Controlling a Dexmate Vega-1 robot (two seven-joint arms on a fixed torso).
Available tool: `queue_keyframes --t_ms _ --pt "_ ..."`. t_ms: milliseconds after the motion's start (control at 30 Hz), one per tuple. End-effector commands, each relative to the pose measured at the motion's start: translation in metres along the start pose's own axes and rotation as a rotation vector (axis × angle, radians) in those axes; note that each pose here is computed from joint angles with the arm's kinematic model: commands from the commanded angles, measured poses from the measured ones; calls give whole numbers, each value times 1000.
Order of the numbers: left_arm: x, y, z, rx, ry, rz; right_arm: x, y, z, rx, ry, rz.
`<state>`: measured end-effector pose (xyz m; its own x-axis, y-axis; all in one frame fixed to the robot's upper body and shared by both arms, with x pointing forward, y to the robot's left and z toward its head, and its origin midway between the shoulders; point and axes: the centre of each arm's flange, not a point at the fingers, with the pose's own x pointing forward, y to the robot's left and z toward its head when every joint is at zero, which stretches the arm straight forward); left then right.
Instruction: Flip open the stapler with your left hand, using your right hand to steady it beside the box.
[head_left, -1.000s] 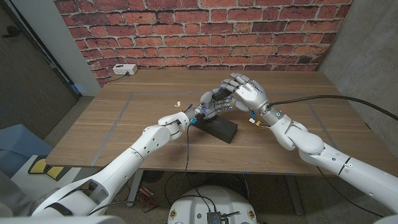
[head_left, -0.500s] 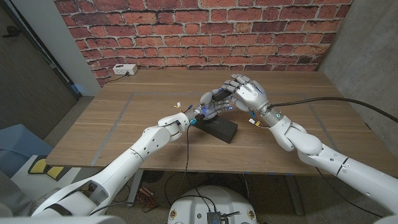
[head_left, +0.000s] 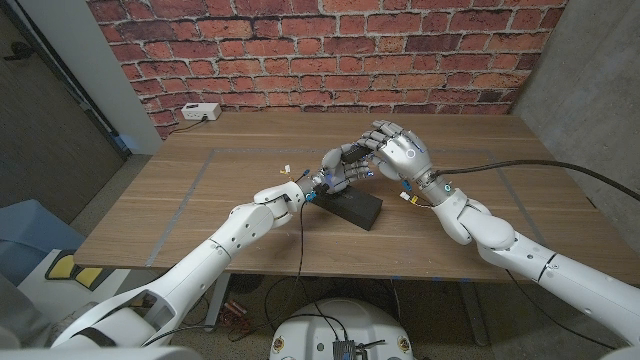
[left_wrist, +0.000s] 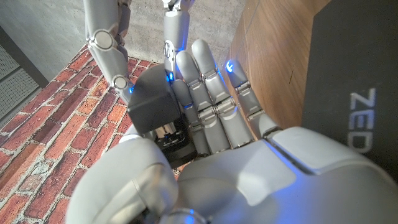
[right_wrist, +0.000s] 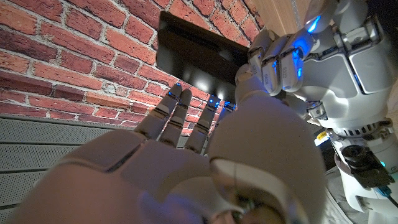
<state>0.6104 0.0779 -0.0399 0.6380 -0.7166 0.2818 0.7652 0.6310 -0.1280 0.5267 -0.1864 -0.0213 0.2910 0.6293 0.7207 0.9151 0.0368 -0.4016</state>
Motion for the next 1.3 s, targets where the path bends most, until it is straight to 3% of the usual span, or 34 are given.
queue_keyframes --t_ms 33,600,1300 --pt "5 -2 -1 1 8 -16 -6 5 -1 25 1 -19" --pt "12 -4 -4 -15 20 -55 -13 14 -7 98 7 -175" --pt "10 -1 -6 -22 28 -40 -17 18 -15 200 35 -206"
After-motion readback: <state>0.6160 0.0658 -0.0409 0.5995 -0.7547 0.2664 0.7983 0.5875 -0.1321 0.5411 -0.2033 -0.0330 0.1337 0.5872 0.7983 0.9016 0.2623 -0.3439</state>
